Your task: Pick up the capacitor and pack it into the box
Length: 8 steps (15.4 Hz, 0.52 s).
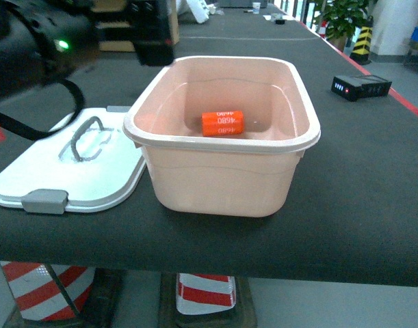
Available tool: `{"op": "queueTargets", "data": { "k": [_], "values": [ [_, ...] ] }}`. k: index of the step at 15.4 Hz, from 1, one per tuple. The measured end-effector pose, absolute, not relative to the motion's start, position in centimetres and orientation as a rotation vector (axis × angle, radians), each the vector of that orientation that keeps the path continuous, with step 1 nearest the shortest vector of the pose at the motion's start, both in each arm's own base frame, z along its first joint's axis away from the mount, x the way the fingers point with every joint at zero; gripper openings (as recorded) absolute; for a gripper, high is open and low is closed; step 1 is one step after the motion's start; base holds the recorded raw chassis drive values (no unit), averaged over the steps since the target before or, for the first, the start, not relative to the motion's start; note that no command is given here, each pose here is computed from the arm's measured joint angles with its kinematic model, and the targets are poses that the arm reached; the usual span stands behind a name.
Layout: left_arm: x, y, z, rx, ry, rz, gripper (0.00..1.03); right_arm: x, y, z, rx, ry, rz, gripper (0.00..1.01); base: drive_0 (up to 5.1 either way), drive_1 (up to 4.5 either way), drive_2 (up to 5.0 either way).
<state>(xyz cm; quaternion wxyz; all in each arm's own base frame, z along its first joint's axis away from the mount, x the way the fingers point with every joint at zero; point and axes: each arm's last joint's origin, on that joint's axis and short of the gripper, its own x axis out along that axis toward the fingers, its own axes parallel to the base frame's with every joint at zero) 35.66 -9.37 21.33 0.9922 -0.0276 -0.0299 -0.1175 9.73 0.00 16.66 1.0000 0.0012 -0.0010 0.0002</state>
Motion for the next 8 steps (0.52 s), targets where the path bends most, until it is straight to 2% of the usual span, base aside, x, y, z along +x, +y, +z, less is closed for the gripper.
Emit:
{"op": "queueTargets", "data": {
  "k": [2,4,5,6,8],
  "values": [
    [35.4,-3.6,22.4,-0.054,-0.083,-0.136,0.98,9.7,0.0,16.7,0.002,-0.002,0.0,0.98,0.0,0.0,0.0],
    [35.9,1.2,21.6,-0.006,-0.071,-0.064,0.98,9.7,0.0,16.7,0.002,-0.002,0.0,0.98,0.0,0.0,0.0],
    [36.4,2.3,20.3,0.024,-0.042,-0.056,0.98,9.7,0.0,16.7,0.003,-0.002,0.0,0.98,0.0,0.0,0.0],
    [38.0,2.1,18.0,0.053,0.016,-0.1,0.98,9.7,0.0,16.7,0.002,-0.002,0.0,0.98,0.0,0.0,0.0],
    [40.8,1.5,14.8,0.067,0.056,-0.135,0.98,9.7,0.0,16.7,0.002,-0.002,0.0,0.98,0.0,0.0,0.0]
  ]
}}
